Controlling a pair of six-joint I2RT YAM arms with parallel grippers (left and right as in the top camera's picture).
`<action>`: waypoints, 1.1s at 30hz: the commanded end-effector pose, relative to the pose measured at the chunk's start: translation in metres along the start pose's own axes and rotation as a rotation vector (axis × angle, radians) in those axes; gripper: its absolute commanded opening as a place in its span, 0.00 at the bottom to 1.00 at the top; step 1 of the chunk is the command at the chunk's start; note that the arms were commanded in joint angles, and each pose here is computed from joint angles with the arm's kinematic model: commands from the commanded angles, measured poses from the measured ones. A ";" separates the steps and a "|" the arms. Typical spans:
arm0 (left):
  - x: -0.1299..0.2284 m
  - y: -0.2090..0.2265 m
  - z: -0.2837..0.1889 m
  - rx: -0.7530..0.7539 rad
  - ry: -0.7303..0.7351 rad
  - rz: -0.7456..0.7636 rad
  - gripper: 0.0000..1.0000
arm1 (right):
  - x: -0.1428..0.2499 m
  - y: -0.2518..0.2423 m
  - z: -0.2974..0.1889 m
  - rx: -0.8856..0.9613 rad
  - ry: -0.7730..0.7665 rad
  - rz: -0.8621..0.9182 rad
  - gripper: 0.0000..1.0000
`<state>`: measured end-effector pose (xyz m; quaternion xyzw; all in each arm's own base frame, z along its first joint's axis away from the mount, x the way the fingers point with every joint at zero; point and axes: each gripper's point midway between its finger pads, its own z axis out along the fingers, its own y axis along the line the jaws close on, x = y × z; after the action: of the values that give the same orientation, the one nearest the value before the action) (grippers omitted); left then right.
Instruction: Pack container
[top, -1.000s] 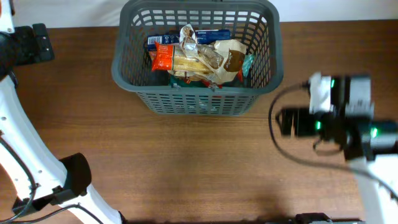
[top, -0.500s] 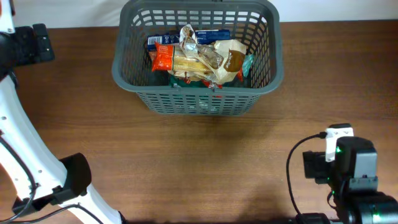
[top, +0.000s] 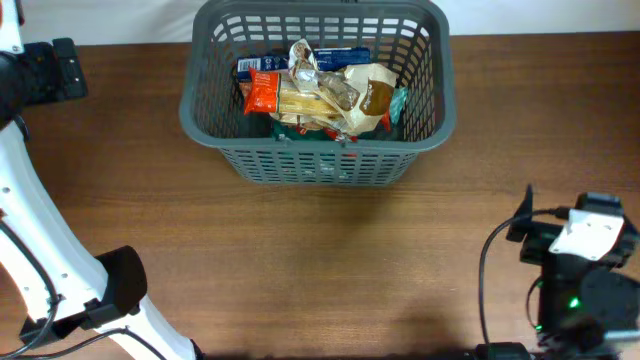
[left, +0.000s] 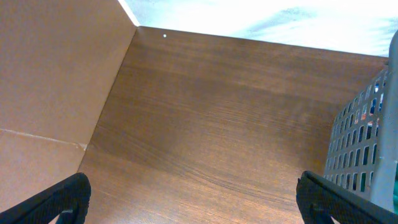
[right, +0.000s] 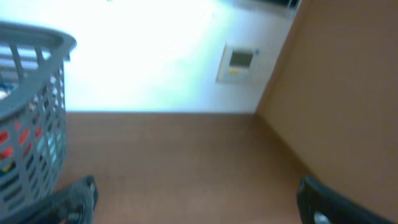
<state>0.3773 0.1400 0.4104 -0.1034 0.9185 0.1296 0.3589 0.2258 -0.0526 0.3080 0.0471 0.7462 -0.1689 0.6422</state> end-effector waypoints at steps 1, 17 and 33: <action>-0.001 0.001 -0.005 0.002 -0.011 -0.017 0.99 | 0.035 0.010 0.005 -0.011 -0.021 0.021 0.99; -0.001 0.001 -0.005 0.002 -0.011 -0.017 0.99 | 0.152 0.033 0.022 -0.019 0.049 -0.004 0.99; -0.001 0.001 -0.005 0.002 -0.011 -0.017 0.99 | 0.151 0.033 0.022 -0.018 0.041 -0.001 0.99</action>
<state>0.3773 0.1400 0.4103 -0.1033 0.9186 0.1295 0.3589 0.2298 -0.0513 0.1541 0.0400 0.7629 -0.1675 0.6232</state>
